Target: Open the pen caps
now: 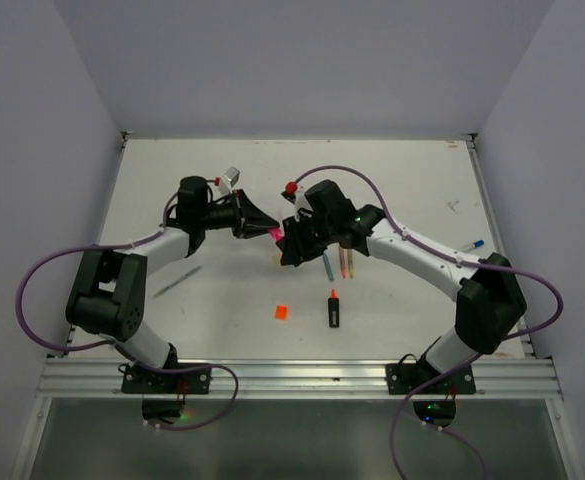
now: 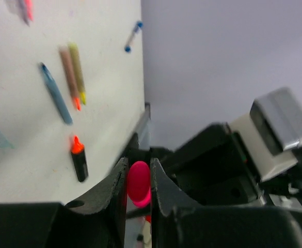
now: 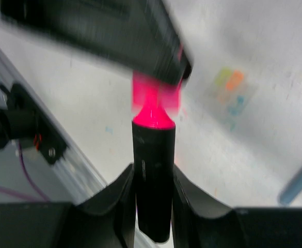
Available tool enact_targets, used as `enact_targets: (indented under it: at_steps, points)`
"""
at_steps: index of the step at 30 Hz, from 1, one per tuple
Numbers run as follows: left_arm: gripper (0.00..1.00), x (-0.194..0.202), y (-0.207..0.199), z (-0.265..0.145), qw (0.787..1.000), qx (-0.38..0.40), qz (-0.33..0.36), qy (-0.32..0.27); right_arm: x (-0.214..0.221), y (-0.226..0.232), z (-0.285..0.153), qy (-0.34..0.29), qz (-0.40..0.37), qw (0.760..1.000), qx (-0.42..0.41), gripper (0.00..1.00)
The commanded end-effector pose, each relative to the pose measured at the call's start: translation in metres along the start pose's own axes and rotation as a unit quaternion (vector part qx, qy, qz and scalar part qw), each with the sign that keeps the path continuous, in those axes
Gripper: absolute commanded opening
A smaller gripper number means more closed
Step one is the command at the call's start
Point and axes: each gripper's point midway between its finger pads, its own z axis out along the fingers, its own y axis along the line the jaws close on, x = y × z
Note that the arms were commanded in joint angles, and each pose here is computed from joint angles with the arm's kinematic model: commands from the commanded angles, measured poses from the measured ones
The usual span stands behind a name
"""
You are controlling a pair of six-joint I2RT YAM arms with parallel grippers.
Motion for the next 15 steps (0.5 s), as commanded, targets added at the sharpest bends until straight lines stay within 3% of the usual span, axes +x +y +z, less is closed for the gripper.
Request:
enact_targets:
  at_steps: [1,7,10,14,15]
  points:
    - [0.00,-0.068,0.009,-0.015,0.991,-0.034,0.032,-0.129,0.055,0.013,-0.028,0.092,-0.004,0.996,-0.019,0.00]
    - [0.00,-0.077,-0.002,-0.014,0.990,-0.001,0.030,-0.140,0.046,0.051,-0.035,0.070,0.013,0.991,-0.118,0.00]
    - [0.00,-0.076,-0.006,-0.013,0.991,0.004,0.047,-0.128,0.044,0.041,-0.038,0.073,0.026,0.993,-0.085,0.00]
    - [0.00,-0.067,0.019,-0.017,0.987,-0.095,0.093,-0.094,0.048,-0.005,-0.039,0.059,0.097,0.994,-0.001,0.00]
    - [0.00,-0.052,0.044,-0.024,0.982,-0.154,0.090,-0.066,0.060,-0.017,-0.036,0.069,0.116,0.991,0.012,0.00]
